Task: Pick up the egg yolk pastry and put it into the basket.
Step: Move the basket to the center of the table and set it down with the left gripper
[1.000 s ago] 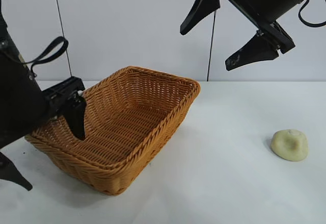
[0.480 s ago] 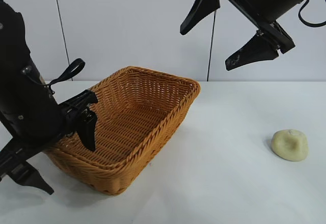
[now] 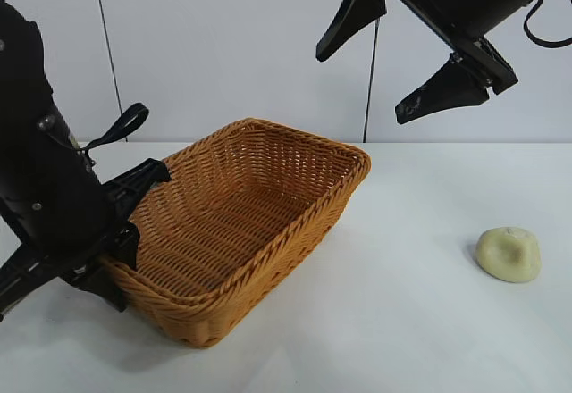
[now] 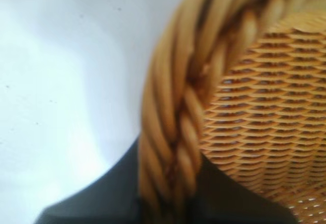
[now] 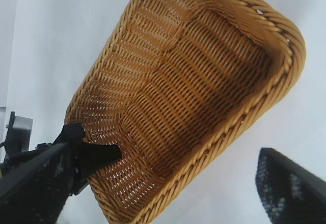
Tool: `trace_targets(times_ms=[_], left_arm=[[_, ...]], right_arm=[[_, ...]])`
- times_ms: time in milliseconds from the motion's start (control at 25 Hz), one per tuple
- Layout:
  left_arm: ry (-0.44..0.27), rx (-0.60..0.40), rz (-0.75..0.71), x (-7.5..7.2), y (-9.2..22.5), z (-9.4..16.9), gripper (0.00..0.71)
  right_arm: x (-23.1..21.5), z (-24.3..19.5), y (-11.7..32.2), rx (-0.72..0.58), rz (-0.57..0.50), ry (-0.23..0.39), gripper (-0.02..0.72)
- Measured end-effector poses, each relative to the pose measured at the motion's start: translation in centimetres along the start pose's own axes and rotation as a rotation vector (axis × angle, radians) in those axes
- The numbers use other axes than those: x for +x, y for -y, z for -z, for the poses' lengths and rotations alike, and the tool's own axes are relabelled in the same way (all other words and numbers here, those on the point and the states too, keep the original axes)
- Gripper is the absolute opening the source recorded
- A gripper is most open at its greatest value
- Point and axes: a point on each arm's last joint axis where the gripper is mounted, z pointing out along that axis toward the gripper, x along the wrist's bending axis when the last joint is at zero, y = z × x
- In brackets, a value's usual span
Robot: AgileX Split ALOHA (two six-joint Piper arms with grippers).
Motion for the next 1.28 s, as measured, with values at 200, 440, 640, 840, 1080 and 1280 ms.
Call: trace_targets(times_ms=[200,440,640,840,1080,1280], left_arm=[[0.048,0.035,-0.127,-1.2,-1.5,1.3,0.108],[0.020,0.080,-0.311,-2.2,-2.3,1.4,0.108],[-0.010,0.149,-0.493,-4.2,-3.0,0.4,0.108],[-0.009,0.195,-0.672,-5.9,-3.6,0.1,0.108],[-0.032,0.246,-0.773,-5.8,-3.6,-0.9,0.108],[-0.036,0.241,-0.778,-5.7,-3.8,-1.7,0.108]], right_arm=[[0.0,0.0,0.0,0.000,0.000,0.000,0.674],[0.0,0.0,0.0,0.000,0.000,0.000,0.674],[0.0,0.0,0.0,0.003,0.000,-0.001,0.674],[0.0,0.0,0.0,0.003,0.000,-0.001,0.674],[0.0,0.0,0.0,0.003,0.000,-0.001,0.674],[0.0,0.0,0.0,0.003,0.000,-0.001,0.674]])
